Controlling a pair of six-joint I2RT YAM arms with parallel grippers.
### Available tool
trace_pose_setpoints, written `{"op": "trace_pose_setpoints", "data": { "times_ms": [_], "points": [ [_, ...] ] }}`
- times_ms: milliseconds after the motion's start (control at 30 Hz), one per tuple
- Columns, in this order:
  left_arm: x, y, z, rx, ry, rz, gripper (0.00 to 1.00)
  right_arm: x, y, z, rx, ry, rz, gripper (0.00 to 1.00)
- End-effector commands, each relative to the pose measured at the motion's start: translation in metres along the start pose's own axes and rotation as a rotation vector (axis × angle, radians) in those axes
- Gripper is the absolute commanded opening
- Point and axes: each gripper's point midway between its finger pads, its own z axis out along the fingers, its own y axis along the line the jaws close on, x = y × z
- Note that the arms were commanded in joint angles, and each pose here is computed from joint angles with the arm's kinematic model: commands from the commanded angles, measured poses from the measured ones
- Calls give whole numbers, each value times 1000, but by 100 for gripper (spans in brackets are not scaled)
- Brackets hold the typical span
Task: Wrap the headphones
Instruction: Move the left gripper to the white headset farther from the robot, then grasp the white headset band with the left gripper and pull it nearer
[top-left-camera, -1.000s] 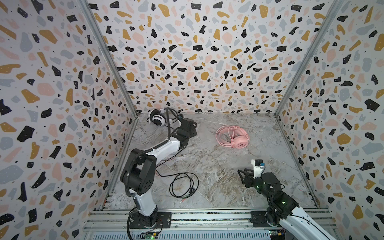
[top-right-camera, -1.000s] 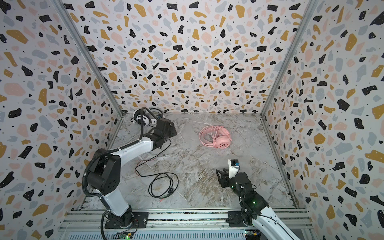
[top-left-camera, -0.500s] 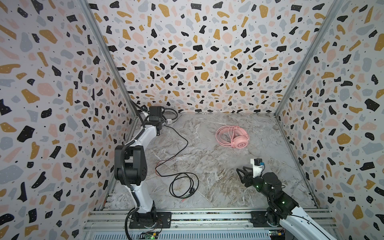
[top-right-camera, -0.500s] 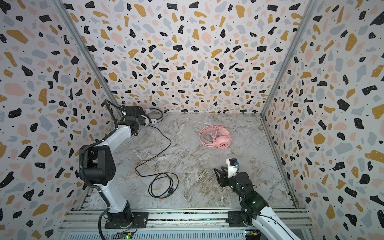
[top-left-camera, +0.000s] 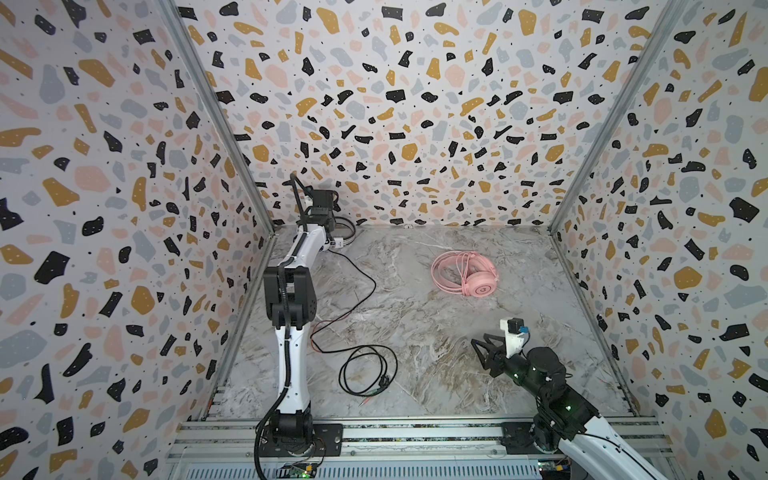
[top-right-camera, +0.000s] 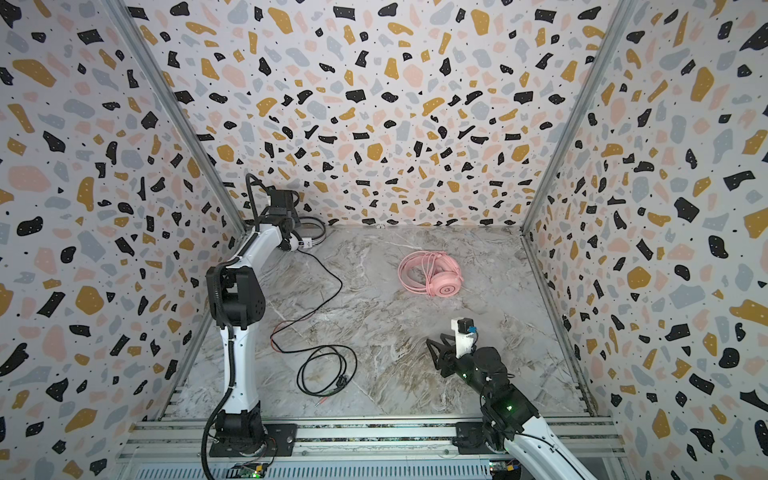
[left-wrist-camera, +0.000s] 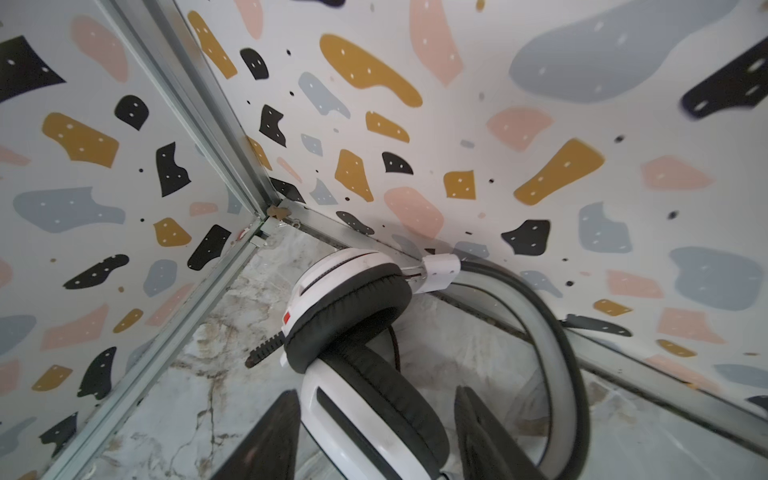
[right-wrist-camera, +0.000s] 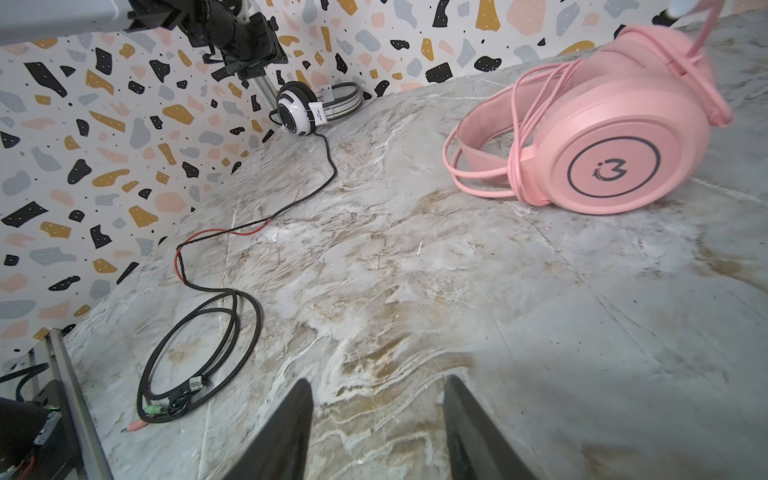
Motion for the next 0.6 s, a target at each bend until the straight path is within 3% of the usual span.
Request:
{"op": "trace_pose_setpoints", "data": {
  "times_ms": [0,167,333,567],
  "points": [
    [-5,9,5,-77,-43,76,60,-5,3,-2,-10,-15,-15,53],
    [-1,17,26,-172,-91,169,60,-4,4,-1,-17,-9,-18,53],
    [-5,29,42,-175,-119,107,60,-2,3,0,-16,-2,-19,53],
    [15,20,66,-20,-66,69,61,-2,3,0,-18,-2,-19,53]
  ]
}}
